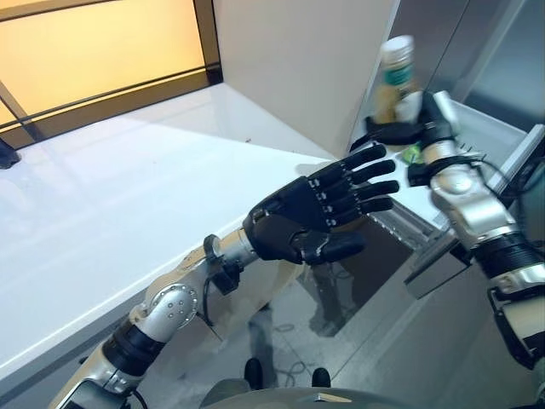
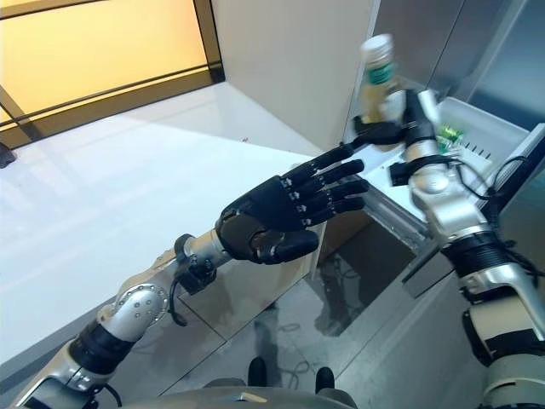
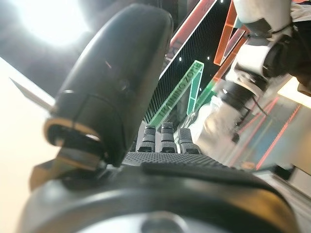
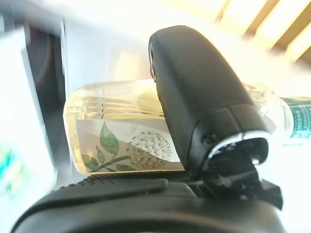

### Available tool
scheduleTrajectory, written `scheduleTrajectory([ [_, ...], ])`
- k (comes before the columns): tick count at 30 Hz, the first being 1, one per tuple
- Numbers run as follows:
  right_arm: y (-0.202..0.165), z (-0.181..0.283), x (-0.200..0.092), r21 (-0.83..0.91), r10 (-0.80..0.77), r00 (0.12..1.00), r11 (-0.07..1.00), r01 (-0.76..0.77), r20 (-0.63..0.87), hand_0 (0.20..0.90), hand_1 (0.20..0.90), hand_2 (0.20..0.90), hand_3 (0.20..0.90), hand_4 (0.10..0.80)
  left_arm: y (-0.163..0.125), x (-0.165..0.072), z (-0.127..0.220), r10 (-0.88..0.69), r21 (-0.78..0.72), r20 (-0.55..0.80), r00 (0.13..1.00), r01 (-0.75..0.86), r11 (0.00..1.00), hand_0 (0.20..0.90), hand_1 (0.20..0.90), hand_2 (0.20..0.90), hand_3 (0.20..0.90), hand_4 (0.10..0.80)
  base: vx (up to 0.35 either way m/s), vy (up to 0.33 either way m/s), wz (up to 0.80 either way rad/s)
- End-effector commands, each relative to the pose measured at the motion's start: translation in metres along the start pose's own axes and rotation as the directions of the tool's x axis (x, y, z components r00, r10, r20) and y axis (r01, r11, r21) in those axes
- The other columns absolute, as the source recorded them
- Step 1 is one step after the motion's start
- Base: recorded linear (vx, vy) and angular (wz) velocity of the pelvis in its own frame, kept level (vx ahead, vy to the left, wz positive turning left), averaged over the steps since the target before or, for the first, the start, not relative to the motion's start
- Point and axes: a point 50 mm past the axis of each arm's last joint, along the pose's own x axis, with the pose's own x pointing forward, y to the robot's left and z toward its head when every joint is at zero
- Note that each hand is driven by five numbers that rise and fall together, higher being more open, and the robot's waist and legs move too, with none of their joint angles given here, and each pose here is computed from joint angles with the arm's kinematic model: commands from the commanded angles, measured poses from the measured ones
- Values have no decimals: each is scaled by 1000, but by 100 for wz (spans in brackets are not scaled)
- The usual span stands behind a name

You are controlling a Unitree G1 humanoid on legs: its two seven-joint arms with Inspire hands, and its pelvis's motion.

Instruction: Put drinks into fridge and close the fridge

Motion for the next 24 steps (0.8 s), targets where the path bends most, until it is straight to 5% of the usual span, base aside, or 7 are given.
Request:
scheduleTrajectory([
  [1, -32, 112, 0, 157, -114, 871, 987, 43, 478, 300, 300, 300, 200, 100, -9, 11, 19, -122, -1, 186, 975, 124, 992, 900, 900, 900, 900, 800, -54, 47, -17],
  [15, -20, 90, -46, 157, 20, 851, 980, -121, 524, 300, 300, 300, 200, 100, 3, 8, 8, 29, 34, 147, 989, -35, 999, 900, 900, 900, 900, 800, -25, 56, -22],
  [24, -40, 98, -24, 123, 4, 876, 990, -72, 482, 300, 300, 300, 200, 100, 28, -28, -64, 282, -240, -101, 954, -298, 924, 900, 900, 900, 900, 800, 4, 3, -7],
])
